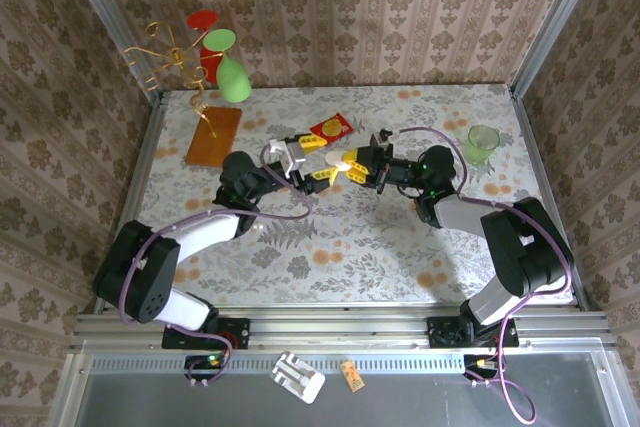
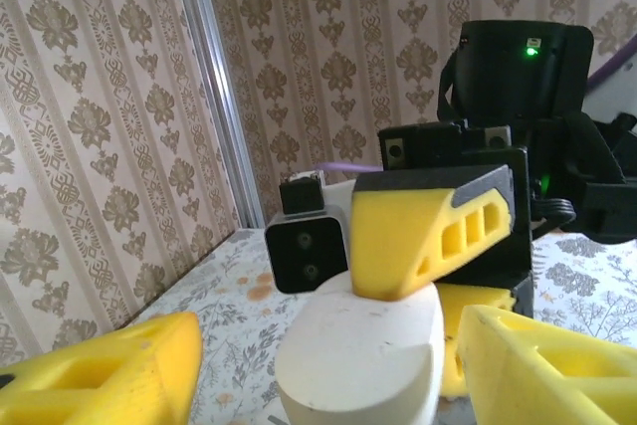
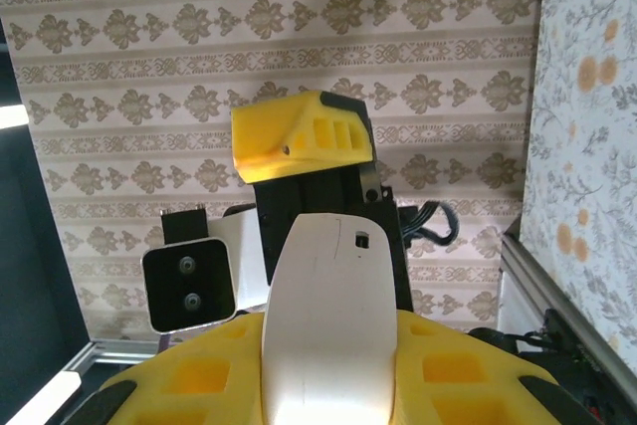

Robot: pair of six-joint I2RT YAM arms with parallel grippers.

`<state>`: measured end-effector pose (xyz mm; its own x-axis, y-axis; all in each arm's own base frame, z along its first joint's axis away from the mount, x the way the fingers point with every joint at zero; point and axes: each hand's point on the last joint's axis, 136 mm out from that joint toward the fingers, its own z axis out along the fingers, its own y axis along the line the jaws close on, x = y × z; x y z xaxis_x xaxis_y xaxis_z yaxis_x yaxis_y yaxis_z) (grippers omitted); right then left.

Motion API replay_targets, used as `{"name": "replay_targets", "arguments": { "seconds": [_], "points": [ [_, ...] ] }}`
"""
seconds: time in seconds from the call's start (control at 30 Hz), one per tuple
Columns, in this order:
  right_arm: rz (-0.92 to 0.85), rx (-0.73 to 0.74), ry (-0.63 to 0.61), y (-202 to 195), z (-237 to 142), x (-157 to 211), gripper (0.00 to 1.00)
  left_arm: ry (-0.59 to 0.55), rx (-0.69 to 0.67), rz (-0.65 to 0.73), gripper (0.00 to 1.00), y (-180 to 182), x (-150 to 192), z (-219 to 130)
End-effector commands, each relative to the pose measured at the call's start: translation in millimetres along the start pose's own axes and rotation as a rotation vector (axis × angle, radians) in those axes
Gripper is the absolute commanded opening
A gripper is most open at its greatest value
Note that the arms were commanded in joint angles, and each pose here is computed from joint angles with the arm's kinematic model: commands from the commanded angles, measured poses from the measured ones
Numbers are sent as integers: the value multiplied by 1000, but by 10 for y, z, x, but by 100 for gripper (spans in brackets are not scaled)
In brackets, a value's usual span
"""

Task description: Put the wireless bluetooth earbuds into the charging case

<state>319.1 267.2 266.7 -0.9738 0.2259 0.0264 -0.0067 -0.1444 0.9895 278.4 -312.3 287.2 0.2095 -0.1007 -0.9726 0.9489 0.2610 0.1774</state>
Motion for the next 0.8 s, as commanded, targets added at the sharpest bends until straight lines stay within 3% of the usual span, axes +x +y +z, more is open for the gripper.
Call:
{"name": "replay_targets", "arguments": {
  "seconds": [0.0,0.4,0.67,0.77],
  "points": [
    [-74,-84,7,367,47,90,13,-73,45,3,65,-34,-171,21],
    [-103,-124,33,601,138,174,13,-68,116,-5,57,-165,-181,27],
    [-104,-122,37,597,146,176,13,-67,134,-9,44,-192,-221,24],
    [-105,-119,36,585,147,171,13,-69,140,-15,46,-194,-239,28]
  ]
}}
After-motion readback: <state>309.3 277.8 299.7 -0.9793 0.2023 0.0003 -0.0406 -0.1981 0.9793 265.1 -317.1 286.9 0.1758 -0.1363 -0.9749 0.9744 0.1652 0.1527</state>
